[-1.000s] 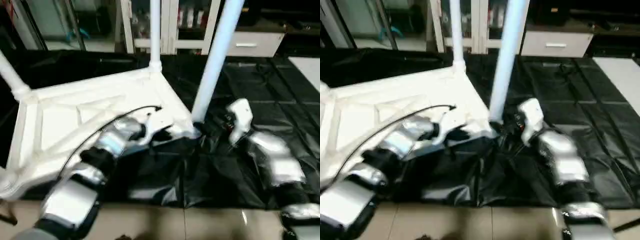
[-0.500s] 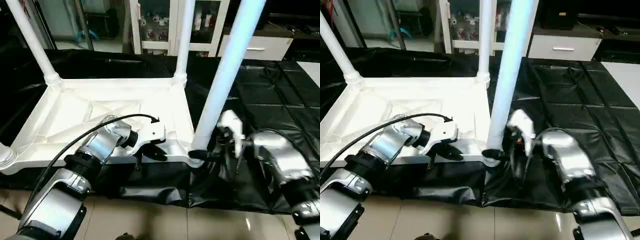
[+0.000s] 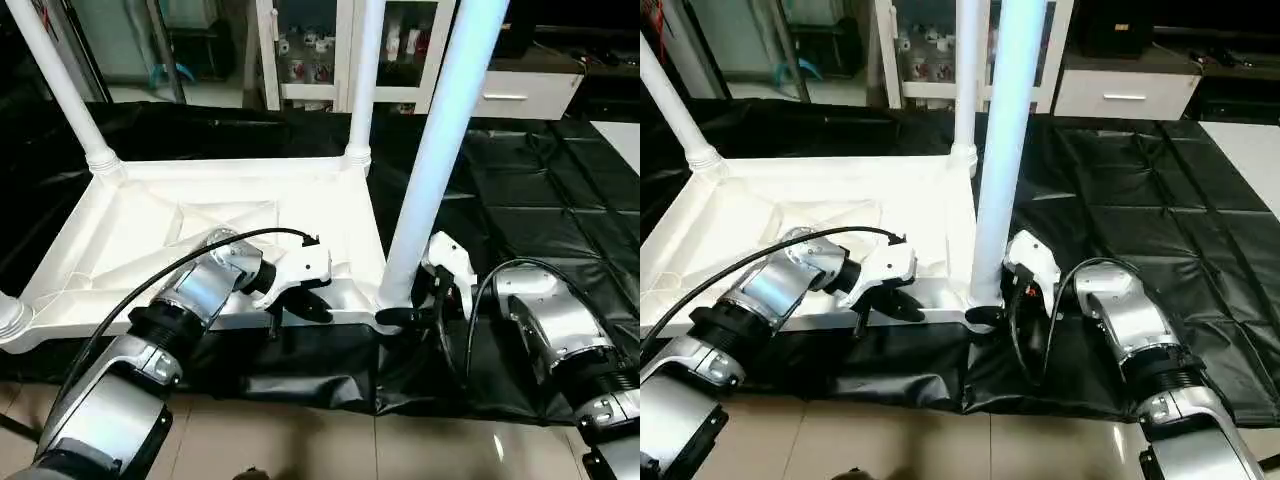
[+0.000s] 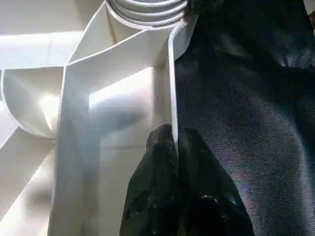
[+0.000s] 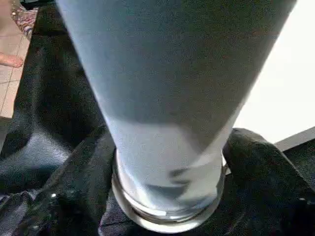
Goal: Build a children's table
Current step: Rotate leg to tighten
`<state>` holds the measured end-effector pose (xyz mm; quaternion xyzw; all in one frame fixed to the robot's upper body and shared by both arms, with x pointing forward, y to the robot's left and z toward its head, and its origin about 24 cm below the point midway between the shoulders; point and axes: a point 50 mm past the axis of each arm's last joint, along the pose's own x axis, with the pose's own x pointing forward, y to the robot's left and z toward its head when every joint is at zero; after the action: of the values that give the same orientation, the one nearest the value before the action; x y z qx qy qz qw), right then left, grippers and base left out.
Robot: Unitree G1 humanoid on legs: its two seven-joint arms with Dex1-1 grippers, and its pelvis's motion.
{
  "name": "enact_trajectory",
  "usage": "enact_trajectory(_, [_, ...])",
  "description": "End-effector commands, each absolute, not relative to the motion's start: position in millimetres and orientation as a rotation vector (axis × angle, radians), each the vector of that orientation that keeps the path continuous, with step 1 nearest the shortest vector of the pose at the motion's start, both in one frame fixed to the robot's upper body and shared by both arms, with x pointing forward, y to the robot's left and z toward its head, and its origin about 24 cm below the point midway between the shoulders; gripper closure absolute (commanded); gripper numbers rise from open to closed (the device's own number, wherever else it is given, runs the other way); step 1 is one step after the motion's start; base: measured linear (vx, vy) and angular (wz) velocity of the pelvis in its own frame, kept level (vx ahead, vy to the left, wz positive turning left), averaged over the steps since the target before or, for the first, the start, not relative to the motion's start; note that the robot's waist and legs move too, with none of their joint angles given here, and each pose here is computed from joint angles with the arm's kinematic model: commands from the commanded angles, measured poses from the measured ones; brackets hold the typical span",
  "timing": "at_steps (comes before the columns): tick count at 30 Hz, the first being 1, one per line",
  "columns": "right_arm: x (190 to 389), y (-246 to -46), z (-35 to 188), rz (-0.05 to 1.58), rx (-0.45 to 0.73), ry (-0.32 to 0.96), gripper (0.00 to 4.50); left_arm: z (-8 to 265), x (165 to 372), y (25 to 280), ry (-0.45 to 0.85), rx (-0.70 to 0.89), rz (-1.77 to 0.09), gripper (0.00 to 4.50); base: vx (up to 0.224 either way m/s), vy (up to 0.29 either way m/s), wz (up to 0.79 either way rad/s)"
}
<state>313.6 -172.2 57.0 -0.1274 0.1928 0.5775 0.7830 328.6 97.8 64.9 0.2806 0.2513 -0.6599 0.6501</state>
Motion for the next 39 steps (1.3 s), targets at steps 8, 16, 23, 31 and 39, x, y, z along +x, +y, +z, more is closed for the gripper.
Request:
enact_trajectory(8, [311.6,-173.4,56.8,1.253,-0.294,0.402,1.76,46.4,318.0,88.8,0.654,0.683,-1.569,4.50,0.000,0.000,0.00])
enact_trajectory(16, [309.4,-173.0,51.5,1.255,-0.264,0.416,1.81,44.4,317.0,90.8,0.662,0.675,-1.563,4.50,0.000,0.000,0.00])
enact_trajectory(23, [327.7,-167.1,37.5,0.898,-0.090,0.390,1.82,45.2,332.6,78.8,0.568,0.576,-1.342,4.50,0.000,0.000,0.00])
enact_trajectory(31, [338.3,-130.8,13.8,0.429,0.097,0.348,1.83,50.4,357.0,58.4,0.474,0.501,-0.993,4.50,0.000,0.000,0.00])
enact_trajectory(39, [348.0,-102.5,12.9,0.049,0.040,0.289,1.83,56.6,370.5,48.9,0.375,0.502,-0.718,4.50,0.000,0.000,0.00])
